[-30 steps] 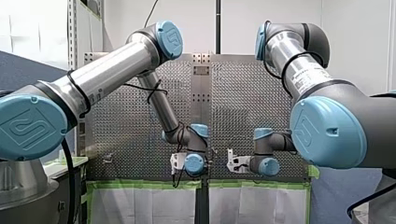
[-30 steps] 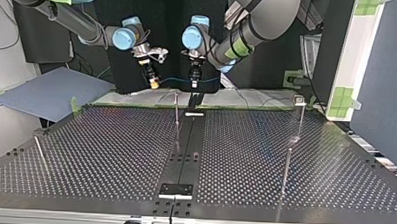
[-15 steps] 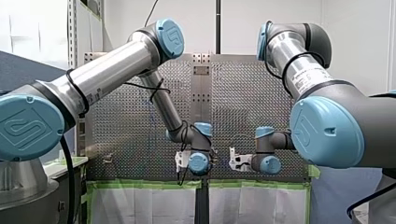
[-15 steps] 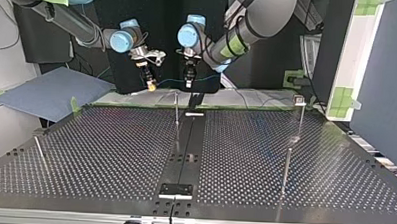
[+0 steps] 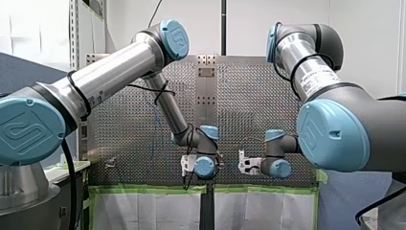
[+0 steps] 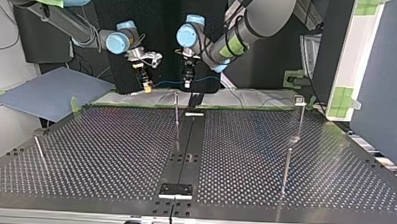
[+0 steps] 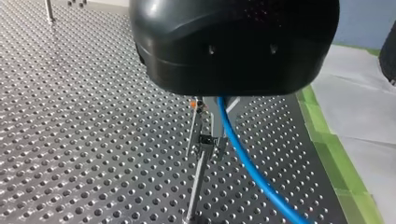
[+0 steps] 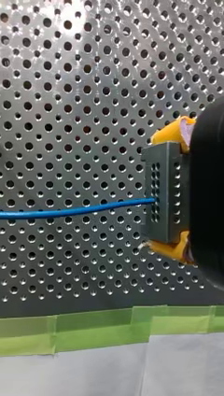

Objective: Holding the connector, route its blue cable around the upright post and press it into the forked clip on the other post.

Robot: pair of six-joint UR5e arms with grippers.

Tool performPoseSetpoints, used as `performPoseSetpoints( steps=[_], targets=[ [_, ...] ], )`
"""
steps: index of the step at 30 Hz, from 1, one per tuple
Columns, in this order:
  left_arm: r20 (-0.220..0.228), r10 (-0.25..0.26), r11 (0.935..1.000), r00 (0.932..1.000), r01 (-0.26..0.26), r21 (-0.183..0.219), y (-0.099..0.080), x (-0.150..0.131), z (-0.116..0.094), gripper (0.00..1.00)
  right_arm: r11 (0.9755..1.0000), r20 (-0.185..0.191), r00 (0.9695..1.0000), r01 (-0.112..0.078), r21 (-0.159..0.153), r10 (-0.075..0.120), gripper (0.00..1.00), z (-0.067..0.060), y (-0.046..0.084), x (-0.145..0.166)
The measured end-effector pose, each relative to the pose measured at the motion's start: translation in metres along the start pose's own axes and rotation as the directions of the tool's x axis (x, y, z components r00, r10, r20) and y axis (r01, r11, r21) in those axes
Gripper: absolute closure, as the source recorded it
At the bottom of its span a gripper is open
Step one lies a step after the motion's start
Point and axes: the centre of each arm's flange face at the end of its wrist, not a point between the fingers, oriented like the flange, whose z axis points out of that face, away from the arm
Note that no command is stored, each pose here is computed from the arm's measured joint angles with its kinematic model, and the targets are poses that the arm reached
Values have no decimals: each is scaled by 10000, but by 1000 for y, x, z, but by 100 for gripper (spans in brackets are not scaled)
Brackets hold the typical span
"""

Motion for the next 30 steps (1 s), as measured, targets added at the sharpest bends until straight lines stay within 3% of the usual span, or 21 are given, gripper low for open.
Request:
performPoseSetpoints(
  steps=[6,19,30],
  targets=[
    [61,-55,9999,10000,54,105,-2,-3,3,100,10000,-29,10000,-8,20,8,100,1,2,1],
    [124,-292,9988,9995,286,399,-5,-7,14,100,9993,-228,9997,-55,383,64,100,9,3,8],
    [134,-683,9958,9976,674,617,-7,-8,18,100,9978,-419,9986,-309,589,334,100,16,6,14]
  ],
)
